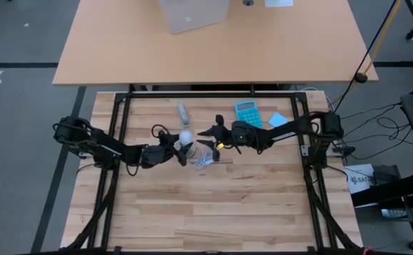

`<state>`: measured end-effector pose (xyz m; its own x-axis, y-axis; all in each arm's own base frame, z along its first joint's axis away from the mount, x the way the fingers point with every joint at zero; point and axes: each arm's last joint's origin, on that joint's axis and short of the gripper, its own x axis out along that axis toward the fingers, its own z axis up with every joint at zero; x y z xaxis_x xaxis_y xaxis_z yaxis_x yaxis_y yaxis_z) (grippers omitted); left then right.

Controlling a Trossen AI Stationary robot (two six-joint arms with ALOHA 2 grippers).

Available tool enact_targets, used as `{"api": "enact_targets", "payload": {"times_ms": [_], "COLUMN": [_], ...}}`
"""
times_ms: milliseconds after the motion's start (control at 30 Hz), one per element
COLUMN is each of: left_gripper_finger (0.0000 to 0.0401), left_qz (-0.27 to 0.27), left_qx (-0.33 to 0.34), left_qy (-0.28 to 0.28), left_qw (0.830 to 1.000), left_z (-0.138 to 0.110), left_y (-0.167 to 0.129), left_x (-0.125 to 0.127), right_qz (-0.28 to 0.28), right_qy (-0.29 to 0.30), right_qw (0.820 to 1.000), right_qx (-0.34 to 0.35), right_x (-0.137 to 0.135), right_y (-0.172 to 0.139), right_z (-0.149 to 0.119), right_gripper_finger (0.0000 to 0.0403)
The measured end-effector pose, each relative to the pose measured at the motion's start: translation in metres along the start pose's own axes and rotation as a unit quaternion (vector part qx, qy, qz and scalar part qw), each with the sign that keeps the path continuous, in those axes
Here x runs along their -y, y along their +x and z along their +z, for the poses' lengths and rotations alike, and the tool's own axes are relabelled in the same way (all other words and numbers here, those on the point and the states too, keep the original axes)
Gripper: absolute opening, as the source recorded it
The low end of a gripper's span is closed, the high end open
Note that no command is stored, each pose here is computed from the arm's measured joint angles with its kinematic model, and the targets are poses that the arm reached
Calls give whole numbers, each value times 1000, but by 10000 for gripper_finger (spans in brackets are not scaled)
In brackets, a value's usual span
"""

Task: Screw lightbulb
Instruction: Insert the white lightbulb into the desk lamp

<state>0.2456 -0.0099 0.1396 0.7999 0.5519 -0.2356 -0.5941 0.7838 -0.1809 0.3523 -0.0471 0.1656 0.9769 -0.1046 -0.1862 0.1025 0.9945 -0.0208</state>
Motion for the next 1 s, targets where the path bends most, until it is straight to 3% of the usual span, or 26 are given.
{"api": "enact_targets", "payload": {"times_ms": [400, 1000], "left_gripper_finger": [273, 273], "left_qz": [2, 48], "left_qx": [3, 27], "left_qy": [14, 36], "left_qw": [1000, 998], "left_z": [-2, -11], "left_y": [-5, -23], "left_x": [5, 18], "right_qz": [-1, -1], "right_qy": [0, -2], "right_qw": [1000, 1000], "right_qx": [-2, 5], "right_x": [0, 0], "right_y": [2, 2], "right_z": [-1, 0], "right_gripper_finger": [5, 3]}}
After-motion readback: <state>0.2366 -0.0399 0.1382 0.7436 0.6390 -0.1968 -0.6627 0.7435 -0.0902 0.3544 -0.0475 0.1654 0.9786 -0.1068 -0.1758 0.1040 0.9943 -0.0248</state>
